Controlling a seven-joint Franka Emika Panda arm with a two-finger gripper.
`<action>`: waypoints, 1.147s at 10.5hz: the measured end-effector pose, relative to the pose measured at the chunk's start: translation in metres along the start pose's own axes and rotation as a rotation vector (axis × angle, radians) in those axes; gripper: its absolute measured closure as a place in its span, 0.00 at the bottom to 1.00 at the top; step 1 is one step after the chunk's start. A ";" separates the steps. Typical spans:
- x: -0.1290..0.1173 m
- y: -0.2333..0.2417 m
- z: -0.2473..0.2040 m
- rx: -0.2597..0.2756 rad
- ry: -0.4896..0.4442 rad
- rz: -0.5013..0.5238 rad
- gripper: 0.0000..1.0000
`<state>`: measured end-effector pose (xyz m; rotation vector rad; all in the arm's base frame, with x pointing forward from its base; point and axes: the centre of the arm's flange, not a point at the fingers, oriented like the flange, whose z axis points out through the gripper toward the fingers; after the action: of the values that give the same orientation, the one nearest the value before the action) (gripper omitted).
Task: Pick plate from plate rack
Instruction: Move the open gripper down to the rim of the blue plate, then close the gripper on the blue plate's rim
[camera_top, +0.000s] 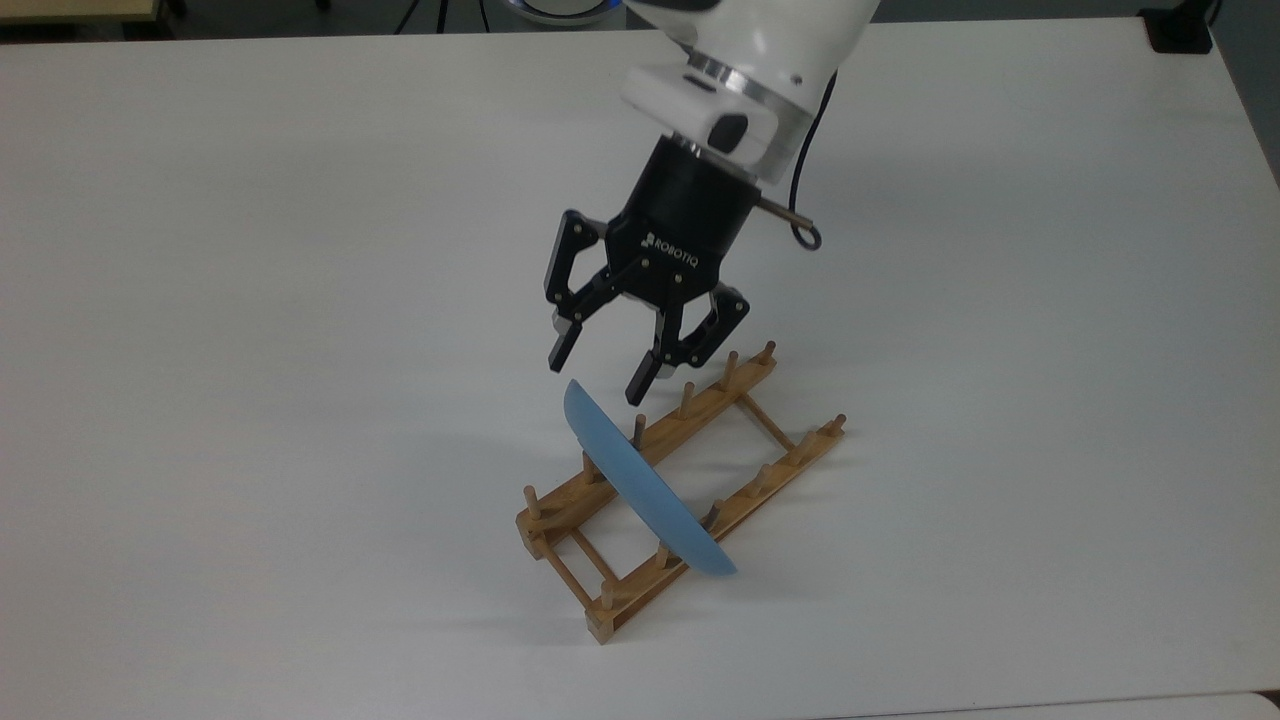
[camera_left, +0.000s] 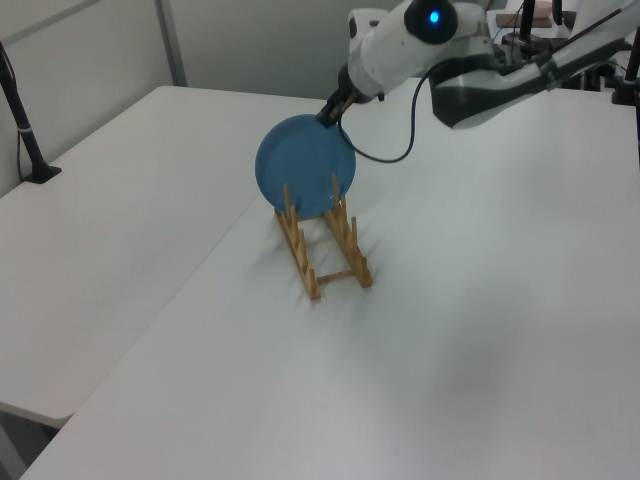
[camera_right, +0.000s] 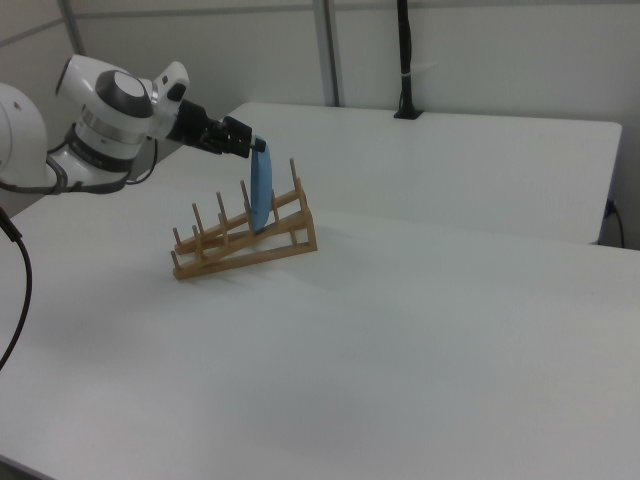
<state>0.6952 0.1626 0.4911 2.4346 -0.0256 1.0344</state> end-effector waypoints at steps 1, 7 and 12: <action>-0.005 -0.006 0.007 -0.007 -0.001 -0.021 0.45; -0.007 -0.011 0.010 -0.012 0.005 -0.037 0.70; -0.007 -0.012 0.011 -0.015 0.006 -0.043 0.63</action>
<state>0.6996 0.1665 0.4746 2.4074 0.0209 1.0191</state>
